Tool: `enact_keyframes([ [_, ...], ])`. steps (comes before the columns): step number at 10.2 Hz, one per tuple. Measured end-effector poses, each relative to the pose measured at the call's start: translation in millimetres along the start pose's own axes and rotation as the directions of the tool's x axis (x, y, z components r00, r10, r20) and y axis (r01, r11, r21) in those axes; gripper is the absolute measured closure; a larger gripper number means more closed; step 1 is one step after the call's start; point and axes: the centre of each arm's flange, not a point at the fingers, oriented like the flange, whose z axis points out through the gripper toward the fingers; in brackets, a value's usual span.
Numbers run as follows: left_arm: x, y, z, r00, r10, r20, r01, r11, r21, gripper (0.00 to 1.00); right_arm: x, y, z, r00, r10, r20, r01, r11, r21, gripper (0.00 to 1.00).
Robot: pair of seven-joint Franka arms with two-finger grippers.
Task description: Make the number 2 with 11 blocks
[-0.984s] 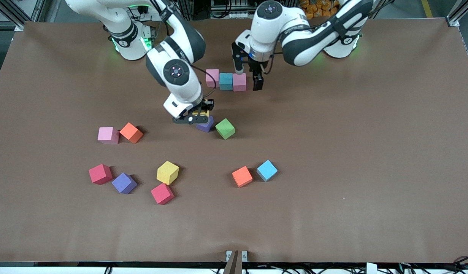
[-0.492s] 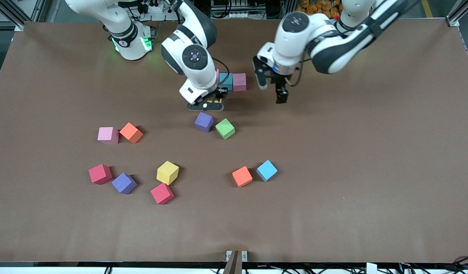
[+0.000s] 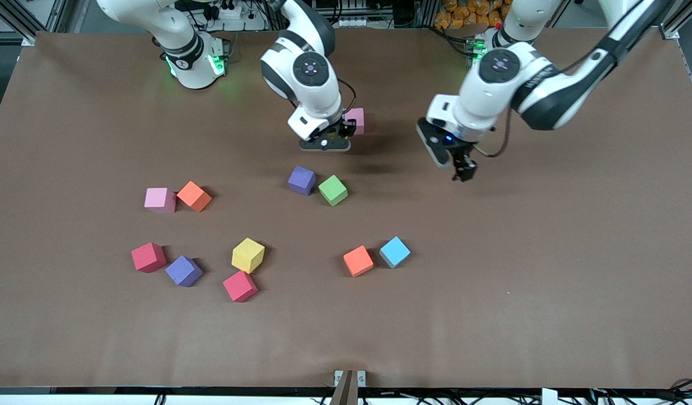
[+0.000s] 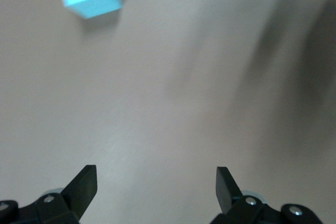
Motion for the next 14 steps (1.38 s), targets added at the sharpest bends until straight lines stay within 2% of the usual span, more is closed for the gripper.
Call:
enact_keyframes([
  [2,-22,-53,-19,0.994,-0.108,0.036,0.107,0.994,0.018,0.0,-4,-17,21,0.999,-0.034,0.004,0.034,0.999,-0.01,0.47],
  [4,-50,-115,-32,0.972,-0.234,0.021,0.232,0.971,0.05,0.0,4,-30,35,0.998,-0.057,-0.008,0.057,0.998,-0.024,0.47],
  [7,-96,-195,-47,0.909,-0.408,-0.082,0.415,0.905,0.093,0.0,13,-40,60,0.997,-0.073,-0.008,0.072,0.996,-0.048,0.47],
  [9,-80,-200,-42,0.833,-0.51,-0.217,0.532,0.845,0.055,0.0,10,-43,72,0.997,-0.072,-0.015,0.07,0.995,-0.072,0.47],
  [11,-48,-191,-28,0.782,-0.555,-0.282,0.579,0.815,0.003,0.0,-1,-52,75,0.998,-0.064,-0.023,0.062,0.995,-0.078,0.47],
  [13,-24,-180,-24,0.775,-0.532,-0.341,0.552,0.832,-0.042,0.0,-14,-60,78,0.998,-0.064,-0.023,0.061,0.995,-0.08,0.47],
  [14,-4,-164,-17,0.791,-0.5,-0.353,0.515,0.855,-0.058,0.0,-17,-62,78,0.998,-0.066,-0.024,0.063,0.995,-0.082,0.47],
])
